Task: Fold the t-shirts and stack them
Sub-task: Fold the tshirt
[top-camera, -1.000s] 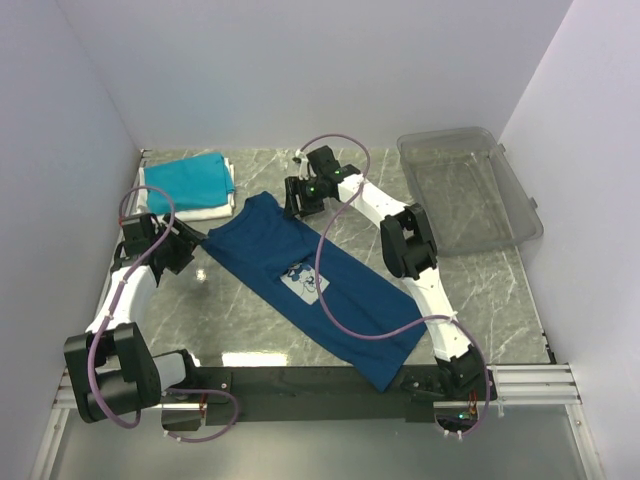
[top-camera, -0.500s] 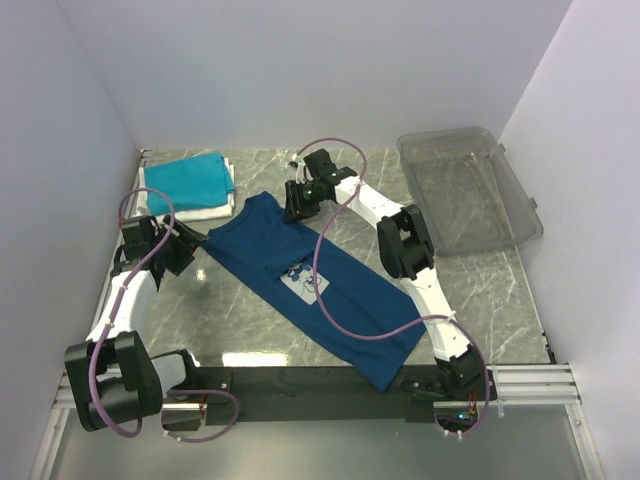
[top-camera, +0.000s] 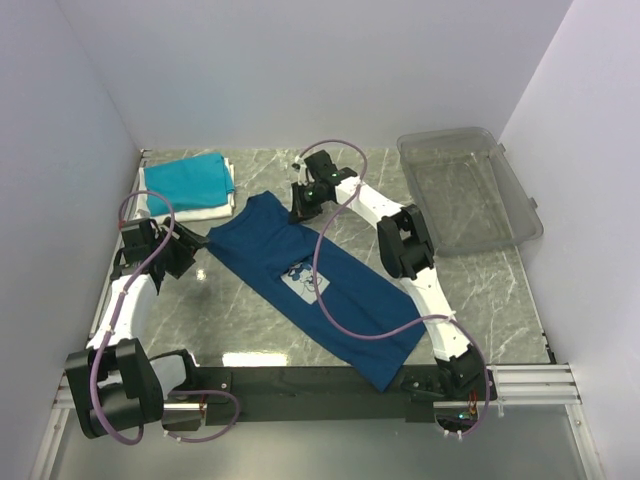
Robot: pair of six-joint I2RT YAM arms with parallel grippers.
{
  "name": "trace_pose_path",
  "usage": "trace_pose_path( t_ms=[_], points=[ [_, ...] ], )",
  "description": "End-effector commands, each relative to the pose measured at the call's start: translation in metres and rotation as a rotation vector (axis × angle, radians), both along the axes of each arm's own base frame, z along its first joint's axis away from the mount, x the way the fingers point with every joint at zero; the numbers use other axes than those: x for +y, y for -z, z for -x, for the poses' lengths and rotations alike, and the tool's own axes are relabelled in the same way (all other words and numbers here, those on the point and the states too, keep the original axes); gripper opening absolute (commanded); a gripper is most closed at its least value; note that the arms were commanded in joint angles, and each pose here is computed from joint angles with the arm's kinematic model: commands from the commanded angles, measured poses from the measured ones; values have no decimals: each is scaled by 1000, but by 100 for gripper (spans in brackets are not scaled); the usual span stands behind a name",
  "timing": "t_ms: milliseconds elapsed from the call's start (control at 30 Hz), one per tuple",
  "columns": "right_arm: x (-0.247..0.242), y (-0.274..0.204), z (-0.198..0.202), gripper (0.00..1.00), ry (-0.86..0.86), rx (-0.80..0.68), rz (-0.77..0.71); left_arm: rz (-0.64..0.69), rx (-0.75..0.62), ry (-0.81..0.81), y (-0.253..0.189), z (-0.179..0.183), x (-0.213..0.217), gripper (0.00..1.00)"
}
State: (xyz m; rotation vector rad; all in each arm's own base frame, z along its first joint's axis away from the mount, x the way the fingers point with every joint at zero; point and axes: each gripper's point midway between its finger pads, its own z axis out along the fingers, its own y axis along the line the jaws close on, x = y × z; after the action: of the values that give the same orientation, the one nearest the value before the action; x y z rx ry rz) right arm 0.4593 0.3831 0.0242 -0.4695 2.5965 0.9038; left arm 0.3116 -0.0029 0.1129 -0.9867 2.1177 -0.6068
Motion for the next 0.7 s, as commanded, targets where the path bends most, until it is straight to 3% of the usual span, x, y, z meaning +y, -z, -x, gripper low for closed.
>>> trace_pose_path(
  t_ms=[0,467,667],
  points=[
    [-34,-17,-25,0,100,-47,42,16,-33,28,-6,-2,-6,74],
    [-162,-29,-66,0,394,-67,115,46,-62,99,-9,-13,-19,74],
    [-169,-30,-80,0,433,-80,137,69,-55,221,-7,-26,-56,74]
  ],
)
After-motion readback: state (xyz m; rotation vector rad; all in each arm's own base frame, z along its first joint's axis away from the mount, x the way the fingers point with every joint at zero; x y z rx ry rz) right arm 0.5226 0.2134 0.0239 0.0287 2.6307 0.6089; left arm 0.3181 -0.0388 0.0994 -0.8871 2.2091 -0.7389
